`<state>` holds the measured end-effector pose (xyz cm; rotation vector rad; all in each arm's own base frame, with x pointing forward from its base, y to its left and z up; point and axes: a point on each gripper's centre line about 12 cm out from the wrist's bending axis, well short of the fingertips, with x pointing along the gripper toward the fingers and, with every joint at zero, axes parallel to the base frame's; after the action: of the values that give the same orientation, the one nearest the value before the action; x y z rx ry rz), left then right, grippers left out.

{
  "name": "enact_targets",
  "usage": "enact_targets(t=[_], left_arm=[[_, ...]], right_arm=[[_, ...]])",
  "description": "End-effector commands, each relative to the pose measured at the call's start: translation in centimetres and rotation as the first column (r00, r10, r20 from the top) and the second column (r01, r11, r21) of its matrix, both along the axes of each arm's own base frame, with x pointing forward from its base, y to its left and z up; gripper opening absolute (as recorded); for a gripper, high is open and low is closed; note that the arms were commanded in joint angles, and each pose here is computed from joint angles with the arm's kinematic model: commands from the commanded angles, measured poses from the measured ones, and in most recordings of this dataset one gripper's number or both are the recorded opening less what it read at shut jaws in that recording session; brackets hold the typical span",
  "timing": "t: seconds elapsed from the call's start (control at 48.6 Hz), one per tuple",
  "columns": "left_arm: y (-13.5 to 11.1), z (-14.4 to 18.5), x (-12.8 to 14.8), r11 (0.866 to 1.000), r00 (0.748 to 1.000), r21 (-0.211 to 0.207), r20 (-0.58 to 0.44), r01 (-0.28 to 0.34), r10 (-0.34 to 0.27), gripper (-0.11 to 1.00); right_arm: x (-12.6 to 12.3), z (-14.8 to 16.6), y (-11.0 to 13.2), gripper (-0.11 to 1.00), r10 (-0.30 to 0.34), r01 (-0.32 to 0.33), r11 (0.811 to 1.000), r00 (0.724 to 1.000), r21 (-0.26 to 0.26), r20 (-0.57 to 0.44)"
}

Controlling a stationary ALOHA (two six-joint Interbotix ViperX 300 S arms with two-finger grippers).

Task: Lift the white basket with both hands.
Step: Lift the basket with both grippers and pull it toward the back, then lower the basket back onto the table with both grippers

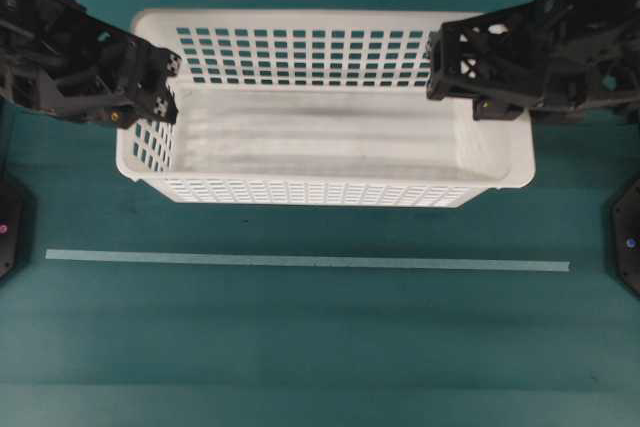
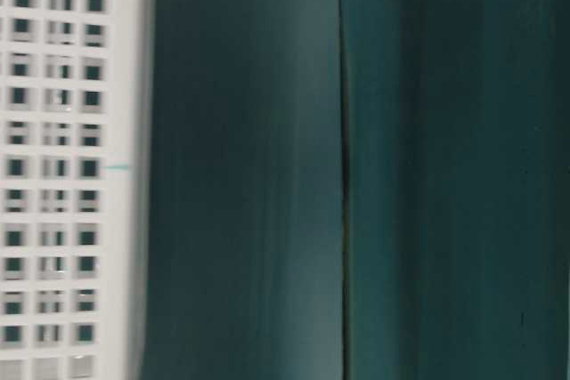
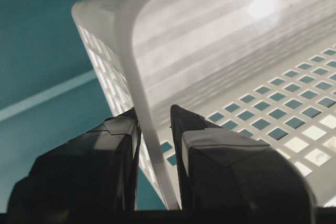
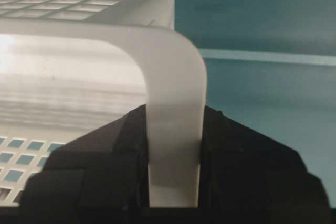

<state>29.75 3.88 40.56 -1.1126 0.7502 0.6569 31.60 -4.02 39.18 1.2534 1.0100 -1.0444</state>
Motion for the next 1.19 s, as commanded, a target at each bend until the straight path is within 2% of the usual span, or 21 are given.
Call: enact_targets(t=[0.0, 0.226, 0.473, 0.988, 1.173], left_arm=[[-0.1, 2.5, 0.5, 1.000, 0.998, 0.018, 0.062, 0.013, -0.014, 0.16], [-0.5, 3.3, 0.2, 0.999, 0.999, 0.016, 0.041, 0.028, -0.029, 0.16], [-0.5, 4.3, 0.1, 0.999, 0.998, 0.022, 0.063, 0.030, -0.031, 0.16], [0.2, 4.1, -0.2, 1.000, 0.999, 0.021, 0.032, 0.010, -0.011, 0.16], [0.2, 3.7, -0.2, 0.999, 0.999, 0.030, 0.021, 0.025, -0.026, 0.16]], right_arm=[[0.7, 1.1, 0.4, 0.18, 0.034, -0.034, 0.999, 0.999, -0.005, 0.021], [-0.1, 3.1, 0.5, 0.18, 0.047, -0.047, 0.999, 0.999, -0.003, -0.009], [0.1, 4.0, 0.4, 0.18, 0.056, -0.056, 0.998, 0.998, -0.012, -0.014], [0.2, 3.1, 0.1, 0.18, 0.069, -0.070, 0.997, 0.997, -0.018, -0.042], [0.2, 2.1, 0.1, 0.18, 0.078, -0.079, 0.997, 0.994, -0.015, -0.071]])
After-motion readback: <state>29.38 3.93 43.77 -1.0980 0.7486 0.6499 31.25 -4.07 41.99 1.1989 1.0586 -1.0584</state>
